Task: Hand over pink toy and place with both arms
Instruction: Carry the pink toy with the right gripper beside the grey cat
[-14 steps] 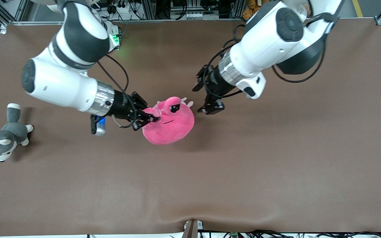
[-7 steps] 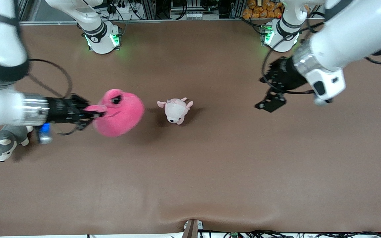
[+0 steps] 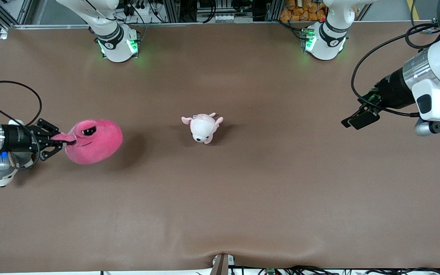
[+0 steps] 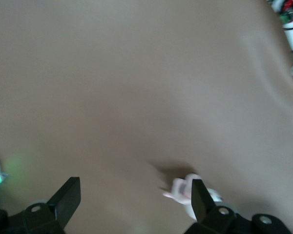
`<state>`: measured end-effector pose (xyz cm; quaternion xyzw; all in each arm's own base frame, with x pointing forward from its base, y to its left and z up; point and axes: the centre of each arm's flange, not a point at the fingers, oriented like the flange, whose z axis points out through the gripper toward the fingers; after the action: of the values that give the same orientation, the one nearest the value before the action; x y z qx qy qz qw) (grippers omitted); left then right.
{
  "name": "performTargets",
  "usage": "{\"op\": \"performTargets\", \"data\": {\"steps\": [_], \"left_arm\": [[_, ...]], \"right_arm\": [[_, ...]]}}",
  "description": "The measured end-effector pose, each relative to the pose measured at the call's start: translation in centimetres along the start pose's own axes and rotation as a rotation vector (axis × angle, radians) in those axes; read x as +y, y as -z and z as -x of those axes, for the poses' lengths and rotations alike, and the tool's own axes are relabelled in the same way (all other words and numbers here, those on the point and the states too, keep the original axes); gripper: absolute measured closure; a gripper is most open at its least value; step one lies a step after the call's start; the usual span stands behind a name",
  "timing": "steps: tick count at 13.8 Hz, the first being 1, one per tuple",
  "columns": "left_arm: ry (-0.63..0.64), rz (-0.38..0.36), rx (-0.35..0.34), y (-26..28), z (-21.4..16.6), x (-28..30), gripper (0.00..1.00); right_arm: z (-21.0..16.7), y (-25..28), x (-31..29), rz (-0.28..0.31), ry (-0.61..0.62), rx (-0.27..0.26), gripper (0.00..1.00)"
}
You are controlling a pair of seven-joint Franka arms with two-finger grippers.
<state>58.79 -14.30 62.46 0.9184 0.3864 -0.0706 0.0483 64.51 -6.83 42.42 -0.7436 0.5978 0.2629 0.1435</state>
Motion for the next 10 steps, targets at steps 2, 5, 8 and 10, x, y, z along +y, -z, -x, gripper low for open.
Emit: {"op": "performTargets", "data": {"steps": [2, 5, 8, 10], "left_arm": [[-0.030, -0.043, 0.024, -0.7, 0.6, 0.2, 0.00], [-0.078, -0.076, 0.040, -1.2, 0.6, 0.1, 0.00], [-0.196, -0.136, 0.084, -1.0, 0.4, -0.8, 0.00], [-0.293, -0.158, 0.112, -0.3, 0.3, -1.5, 0.00]], "right_arm": [[-4.6, -0.8, 0.6, -0.010, -0.073, -0.018, 0.88], [-11.4, -3.3, 2.5, -0.037, -0.181, -0.071, 0.88], [-12.1, -6.0, 2.8, -0.026, -0.205, -0.097, 0.88], [-12.5, -7.3, 3.0, -0.020, -0.213, -0.099, 0.88]]}}
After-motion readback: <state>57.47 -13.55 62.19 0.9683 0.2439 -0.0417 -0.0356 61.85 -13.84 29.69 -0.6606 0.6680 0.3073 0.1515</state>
